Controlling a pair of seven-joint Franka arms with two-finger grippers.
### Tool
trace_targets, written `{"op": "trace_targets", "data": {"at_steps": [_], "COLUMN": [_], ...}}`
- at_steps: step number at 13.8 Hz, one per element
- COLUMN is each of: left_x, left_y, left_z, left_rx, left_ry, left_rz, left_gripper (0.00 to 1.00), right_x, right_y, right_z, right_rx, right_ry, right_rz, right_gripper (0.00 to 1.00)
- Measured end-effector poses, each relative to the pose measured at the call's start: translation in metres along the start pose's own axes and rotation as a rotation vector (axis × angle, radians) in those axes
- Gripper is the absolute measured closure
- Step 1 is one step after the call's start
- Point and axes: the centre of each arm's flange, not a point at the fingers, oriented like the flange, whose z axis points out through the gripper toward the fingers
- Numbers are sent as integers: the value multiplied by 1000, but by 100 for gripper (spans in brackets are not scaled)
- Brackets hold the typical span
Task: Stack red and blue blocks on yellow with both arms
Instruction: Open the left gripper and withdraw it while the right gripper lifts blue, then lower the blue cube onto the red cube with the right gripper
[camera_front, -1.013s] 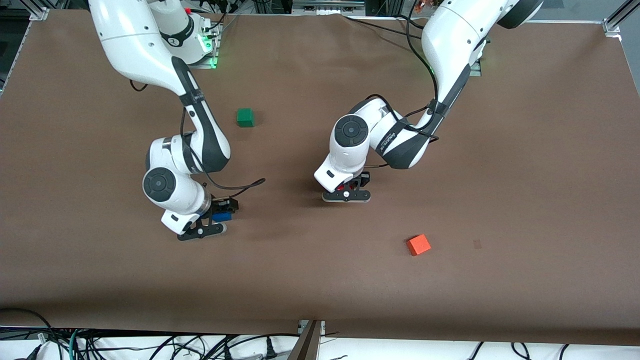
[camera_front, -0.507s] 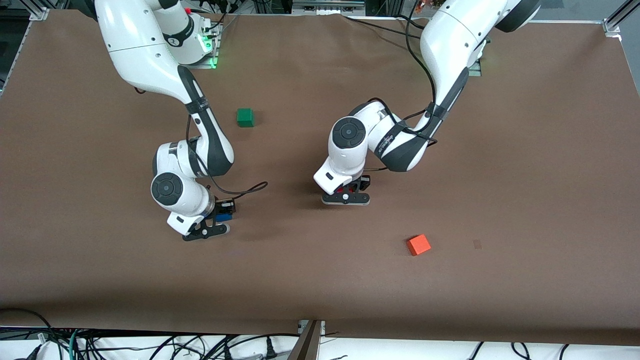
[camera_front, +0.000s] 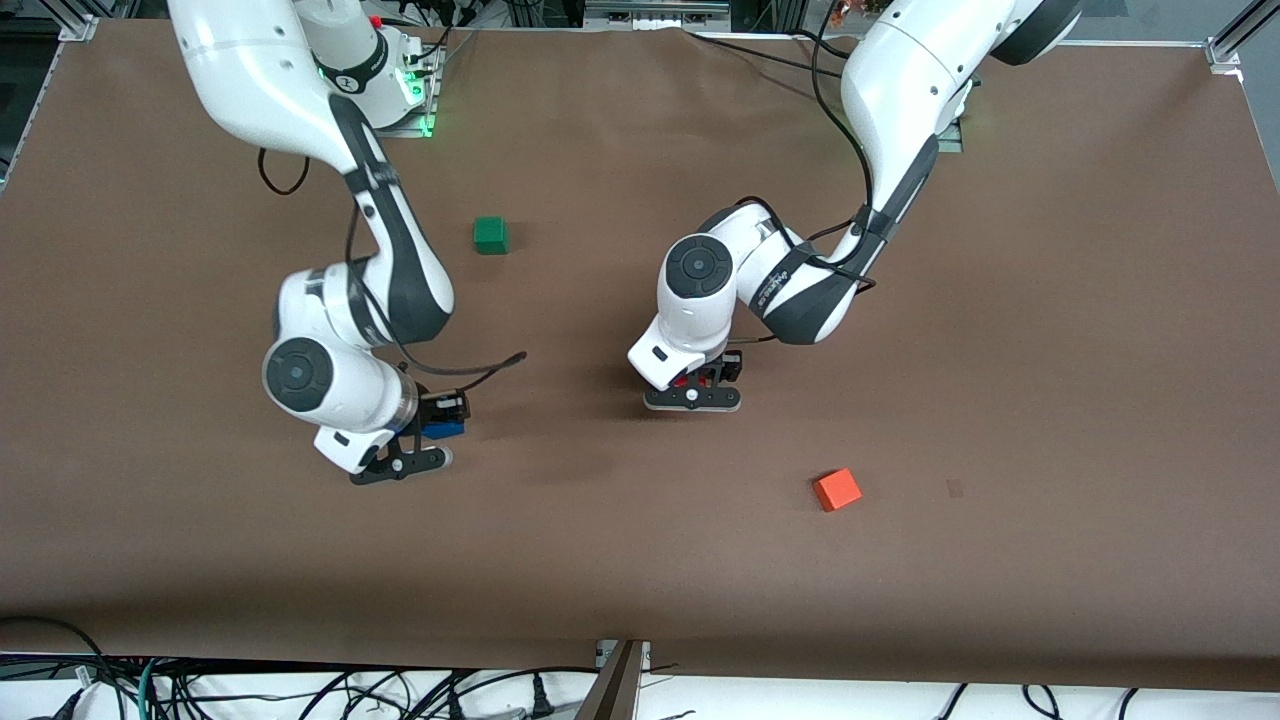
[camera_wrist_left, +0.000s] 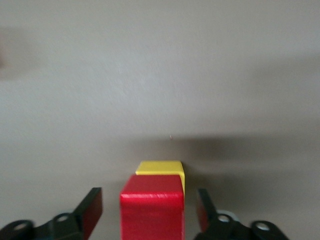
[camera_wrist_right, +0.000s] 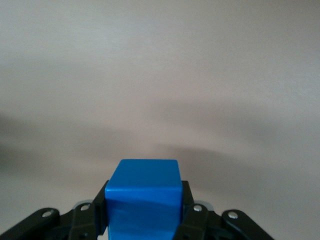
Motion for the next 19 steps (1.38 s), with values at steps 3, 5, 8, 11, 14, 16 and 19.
{"op": "trace_targets", "data": {"at_steps": [3,5,8,11,14,16,19], "left_x": [46,74,95,88,60,43,36], "left_y": [-51,-115,-249,-374,-428,-432,-433], "left_z": [-71,-140,-216,-268,-304,-311,-301], "left_rx": [-5,-33,-25,12,19,13,15], "left_ry": [57,70,12,-47,-115,-154,-191], "left_rz": [-97,-202,-194,-107,-56,-55,-57], "left_gripper": [0,0,0,0,0,0,0], "right_x": [-7,-8,-13,-23,-36,-51,-71], "right_y": [-8,-17,-64,-154,-241,-299,-360], "right_z": [-44,-51,-50,-51,-39,-18,7], "right_rx": [11,15,15,8,17,32,54], "right_ry": [-39,-41,-42,-17,36,73,111], "right_rz": [-16,-13,54,105,166,213,253], "right_gripper": [45,45,45,45,45,45,45]}}
